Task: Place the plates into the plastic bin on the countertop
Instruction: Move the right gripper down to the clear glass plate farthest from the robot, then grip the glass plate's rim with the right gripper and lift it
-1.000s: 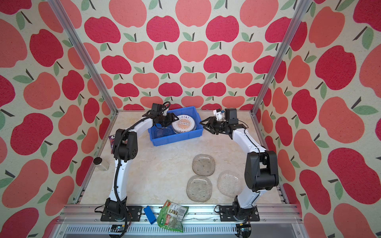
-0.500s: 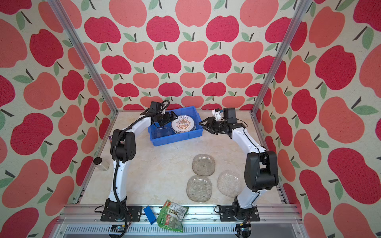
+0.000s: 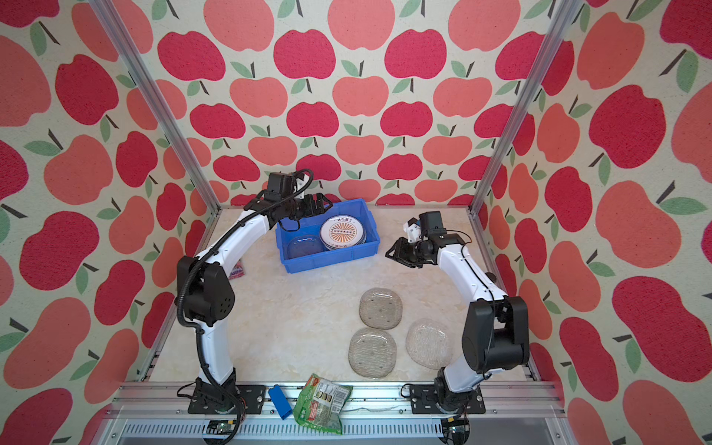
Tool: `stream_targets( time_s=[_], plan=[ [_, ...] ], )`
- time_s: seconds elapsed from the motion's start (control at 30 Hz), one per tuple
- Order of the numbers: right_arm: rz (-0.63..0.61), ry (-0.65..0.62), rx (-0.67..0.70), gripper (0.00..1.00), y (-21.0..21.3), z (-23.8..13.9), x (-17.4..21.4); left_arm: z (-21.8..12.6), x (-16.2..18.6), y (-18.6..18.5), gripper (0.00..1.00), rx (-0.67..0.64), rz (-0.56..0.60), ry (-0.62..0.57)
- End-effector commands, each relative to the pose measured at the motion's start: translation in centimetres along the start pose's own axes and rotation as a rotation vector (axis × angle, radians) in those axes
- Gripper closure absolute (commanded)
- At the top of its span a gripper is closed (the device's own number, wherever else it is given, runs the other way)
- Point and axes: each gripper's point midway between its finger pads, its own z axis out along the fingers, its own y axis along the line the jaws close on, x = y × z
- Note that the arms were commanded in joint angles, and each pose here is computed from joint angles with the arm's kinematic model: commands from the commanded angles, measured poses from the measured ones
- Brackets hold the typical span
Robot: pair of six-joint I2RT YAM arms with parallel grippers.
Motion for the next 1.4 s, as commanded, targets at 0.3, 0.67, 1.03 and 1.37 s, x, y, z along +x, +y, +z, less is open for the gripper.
stream_targets(
  time_s=[0.3, 0.67, 1.03, 1.37],
  plan=[
    [0.105, 0.211, 0.245, 0.57, -7.8, 0.3, 11.3, -9.9, 9.6, -0.9, 0.01, -0.085, 0.011, 0.168],
    [0.114, 0.258, 0.278, 0.6, -9.0, 1.6, 12.3, -11.8, 12.4, 2.1, 0.01, -0.141, -0.111, 0.179],
    [0.114, 0.276, 0.256, 0.62, -8.9, 3.9, 11.7, -14.4, 11.0, 6.0, 0.01, -0.136, -0.242, 0.052],
    [0.115, 0.312, 0.255, 0.69, -9.0, 5.2, 11.9, -15.9, 10.8, 9.2, 0.0, -0.159, -0.322, -0.007]
  ],
)
